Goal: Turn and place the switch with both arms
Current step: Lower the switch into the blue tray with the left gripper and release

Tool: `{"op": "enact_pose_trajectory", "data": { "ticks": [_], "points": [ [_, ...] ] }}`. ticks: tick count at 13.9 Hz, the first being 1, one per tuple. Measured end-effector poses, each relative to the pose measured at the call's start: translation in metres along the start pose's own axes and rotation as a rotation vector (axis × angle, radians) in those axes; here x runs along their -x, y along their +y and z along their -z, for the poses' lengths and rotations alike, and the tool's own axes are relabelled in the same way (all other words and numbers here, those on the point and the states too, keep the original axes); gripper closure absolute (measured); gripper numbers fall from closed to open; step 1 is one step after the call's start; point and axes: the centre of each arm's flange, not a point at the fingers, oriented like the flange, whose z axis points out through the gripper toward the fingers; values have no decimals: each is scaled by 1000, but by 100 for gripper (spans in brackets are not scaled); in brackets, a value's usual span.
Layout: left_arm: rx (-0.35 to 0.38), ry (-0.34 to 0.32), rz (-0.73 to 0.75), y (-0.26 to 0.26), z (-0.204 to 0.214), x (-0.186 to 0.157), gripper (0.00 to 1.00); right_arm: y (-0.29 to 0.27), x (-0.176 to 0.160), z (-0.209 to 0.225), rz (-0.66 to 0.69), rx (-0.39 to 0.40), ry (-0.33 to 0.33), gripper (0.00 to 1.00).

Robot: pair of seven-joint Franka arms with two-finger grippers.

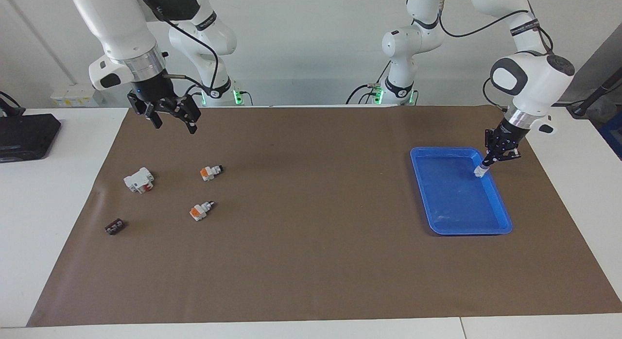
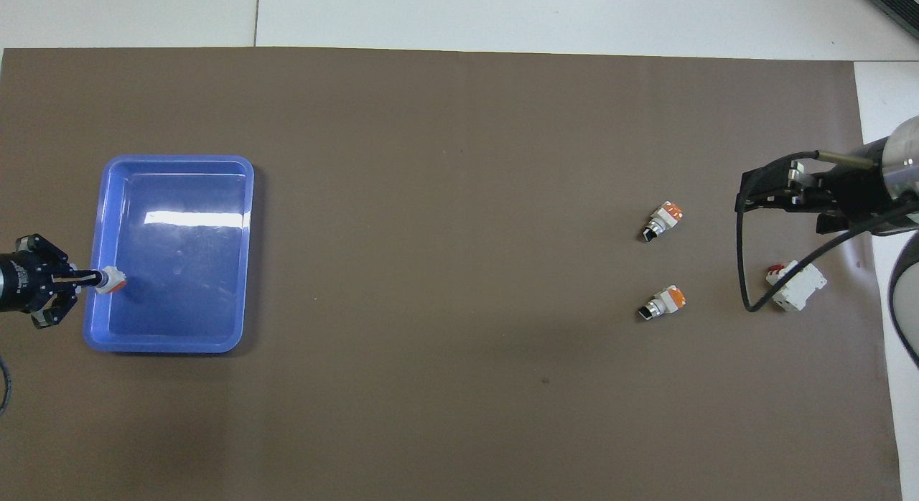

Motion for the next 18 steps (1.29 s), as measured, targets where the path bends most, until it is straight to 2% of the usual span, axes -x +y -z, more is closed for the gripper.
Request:
{"op": "enact_pose_trajectory", "data": {
  "ticks": [1,3,4,5,6,7,10,13,16,18],
  "points": [
    [2,0,-3,0,-1,2,89,2,2,5,0,4,-8,0],
    [6,1,-12,1,0,6,71,5,2,9,-3,7,-9,0],
    [9,1,-17,2,1,8,58,6,2,9,-4,9,-8,0],
    [15,1,-24,4,3,12,51,7,2,9,-6,9,-8,0],
    [23,-1,-43,8,7,20,51,10,0,9,-11,10,-8,0],
    [29,-5,-74,14,14,36,44,16,-1,9,-12,10,-7,0],
    [38,-1,-216,35,52,101,44,38,-8,10,3,8,-7,0],
    [48,44,-422,47,92,192,44,46,-12,8,8,8,-11,0],
    [77,57,-612,49,109,270,46,47,-12,6,11,9,-17,0],
    [26,65,-820,52,121,295,49,46,-12,6,14,9,-18,0]
  ]
}}
